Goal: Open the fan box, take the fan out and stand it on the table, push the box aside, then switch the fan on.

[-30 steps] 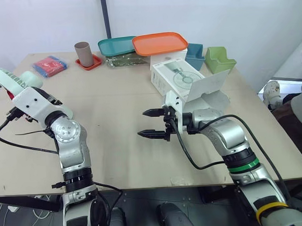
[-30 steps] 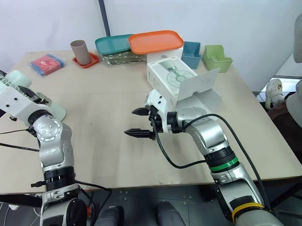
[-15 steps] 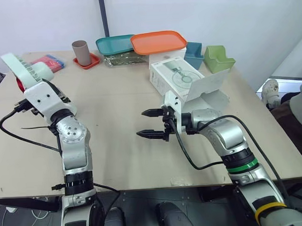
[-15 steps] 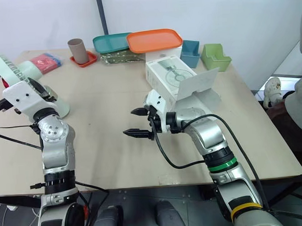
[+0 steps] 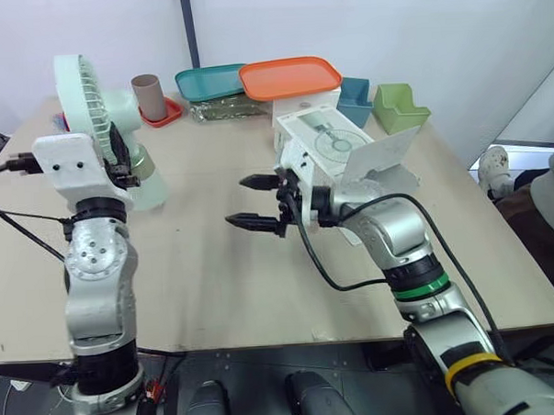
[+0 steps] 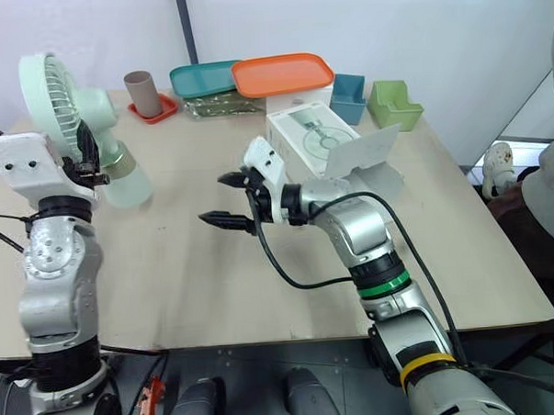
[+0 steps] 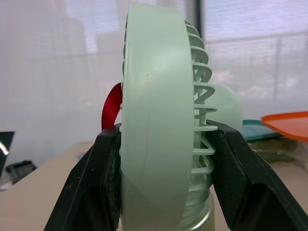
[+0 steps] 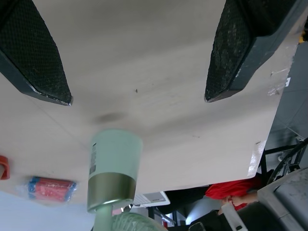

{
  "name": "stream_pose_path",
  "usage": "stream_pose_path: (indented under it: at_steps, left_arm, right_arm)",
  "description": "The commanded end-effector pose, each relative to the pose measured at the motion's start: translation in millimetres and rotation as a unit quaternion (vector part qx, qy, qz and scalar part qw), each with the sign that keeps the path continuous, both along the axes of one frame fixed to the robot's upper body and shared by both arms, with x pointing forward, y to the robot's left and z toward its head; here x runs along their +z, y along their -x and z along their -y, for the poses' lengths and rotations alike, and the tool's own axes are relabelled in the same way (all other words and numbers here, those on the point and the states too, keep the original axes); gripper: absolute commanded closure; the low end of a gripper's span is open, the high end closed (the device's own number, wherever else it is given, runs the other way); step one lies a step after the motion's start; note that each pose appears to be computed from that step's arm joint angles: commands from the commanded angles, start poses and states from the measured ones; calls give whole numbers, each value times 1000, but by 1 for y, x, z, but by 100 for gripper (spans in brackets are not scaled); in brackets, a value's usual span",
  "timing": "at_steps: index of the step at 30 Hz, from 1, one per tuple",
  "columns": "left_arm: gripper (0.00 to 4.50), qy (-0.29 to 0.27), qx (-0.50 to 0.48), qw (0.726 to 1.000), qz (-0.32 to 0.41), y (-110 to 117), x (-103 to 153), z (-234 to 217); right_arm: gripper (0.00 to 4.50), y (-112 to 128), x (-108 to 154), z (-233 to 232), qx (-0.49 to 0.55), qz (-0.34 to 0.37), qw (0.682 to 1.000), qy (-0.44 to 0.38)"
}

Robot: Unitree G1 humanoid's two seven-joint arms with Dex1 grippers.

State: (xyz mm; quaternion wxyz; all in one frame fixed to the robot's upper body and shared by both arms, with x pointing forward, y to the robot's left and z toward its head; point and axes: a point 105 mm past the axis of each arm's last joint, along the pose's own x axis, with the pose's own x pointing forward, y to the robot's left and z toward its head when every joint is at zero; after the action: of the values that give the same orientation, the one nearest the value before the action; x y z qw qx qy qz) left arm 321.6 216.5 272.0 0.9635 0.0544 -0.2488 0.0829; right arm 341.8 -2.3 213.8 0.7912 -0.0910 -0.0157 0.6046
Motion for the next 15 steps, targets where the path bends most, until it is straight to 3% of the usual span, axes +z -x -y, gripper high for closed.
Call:
stream_pose_path:
  at_steps: [1,7,15]
  left_arm:
    - [243,-19,-78,997,15,14,17,11]
    - [243,-17,-202,979,-24,21,11,39]
    - [243,-1,-208,978,-22,15,10,54]
  right_arm:
    - [0,2,22,-8,6,25,999,-23]
    - [0,-1,33,-21,-12,30,999,-33]
    - [0,0,30,-43,-25,21,999,-29]
